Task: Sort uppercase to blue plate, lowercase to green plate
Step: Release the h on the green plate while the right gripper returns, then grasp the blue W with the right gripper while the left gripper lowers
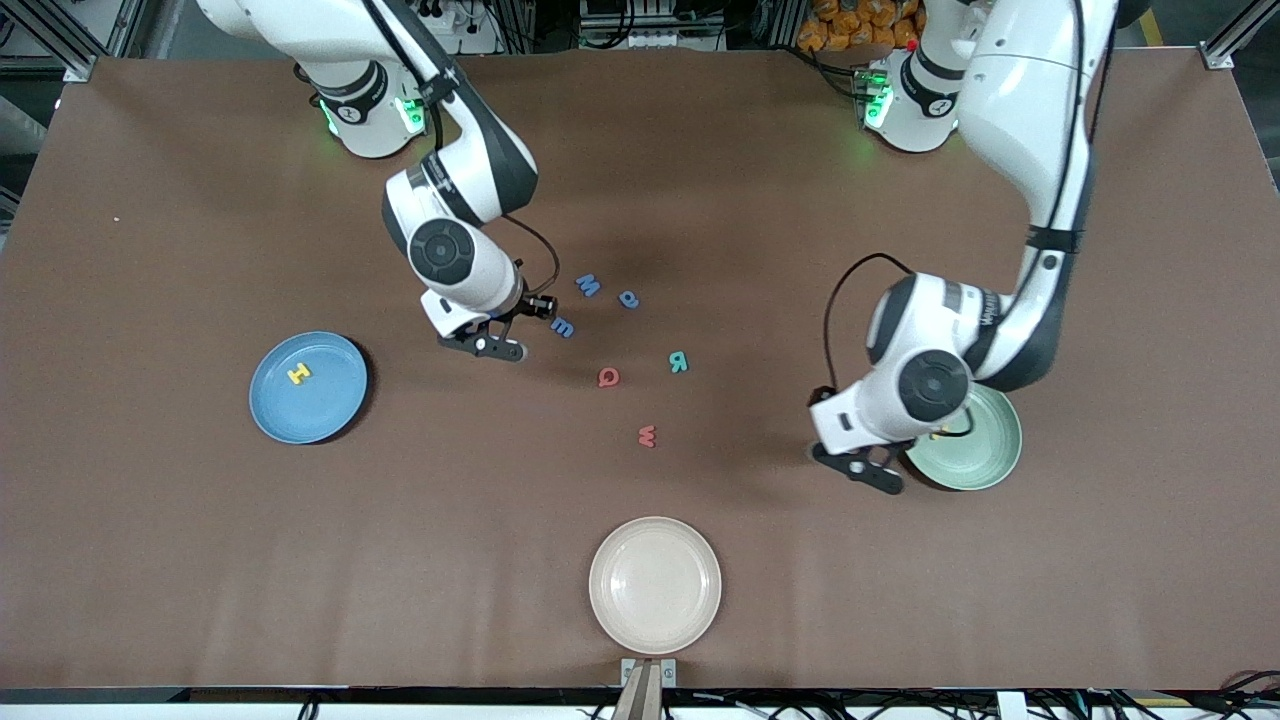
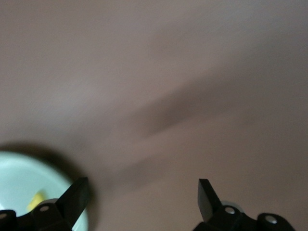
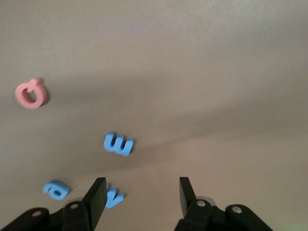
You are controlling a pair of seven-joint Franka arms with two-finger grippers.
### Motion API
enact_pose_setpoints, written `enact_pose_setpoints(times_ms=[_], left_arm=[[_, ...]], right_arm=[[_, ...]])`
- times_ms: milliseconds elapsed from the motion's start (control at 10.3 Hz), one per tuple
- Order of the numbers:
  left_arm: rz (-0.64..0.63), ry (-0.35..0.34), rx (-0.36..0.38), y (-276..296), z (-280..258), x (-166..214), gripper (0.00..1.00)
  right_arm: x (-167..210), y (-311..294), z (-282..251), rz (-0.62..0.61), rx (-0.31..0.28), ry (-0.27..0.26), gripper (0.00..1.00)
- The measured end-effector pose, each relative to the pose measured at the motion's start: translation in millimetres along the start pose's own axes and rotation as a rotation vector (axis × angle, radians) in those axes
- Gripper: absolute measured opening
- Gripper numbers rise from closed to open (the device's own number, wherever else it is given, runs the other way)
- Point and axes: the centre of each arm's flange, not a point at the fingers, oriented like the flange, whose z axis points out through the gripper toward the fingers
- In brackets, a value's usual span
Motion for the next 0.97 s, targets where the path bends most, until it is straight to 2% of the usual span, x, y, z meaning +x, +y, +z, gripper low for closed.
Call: enact_pose_setpoints(times_ms=[193,290,580,676,966], left_arm=[[0.015,0.135,-0.024,37.7,0.7,17.8,1.0],[-0.03,0.178,-0.049,52.2,5.2,23.3,1.0],[-0.257,0.26,-0.115,126.4,8.6,34.3,1.0],[-0.295,0.275,-0.131,147.3,7.9,38.8,1.0],[-0.397,0.334,-0.17,161.7,15.4,52.0,1.0]], right_arm=[[-26.7,7.5,8.8,0.07,0.032,0.051,0.7],[-40.1,4.8,13.1,0.109,0.042,0.064,0.7],[-72.1,-14.3,21.1,0.205,0.093,0.1,0.7],[-76.9,-14.3,26.3,0.227,0.103,0.107,0.7],[-84.5,-10.1,44.8,0.299,0.128,0.128,0.7]])
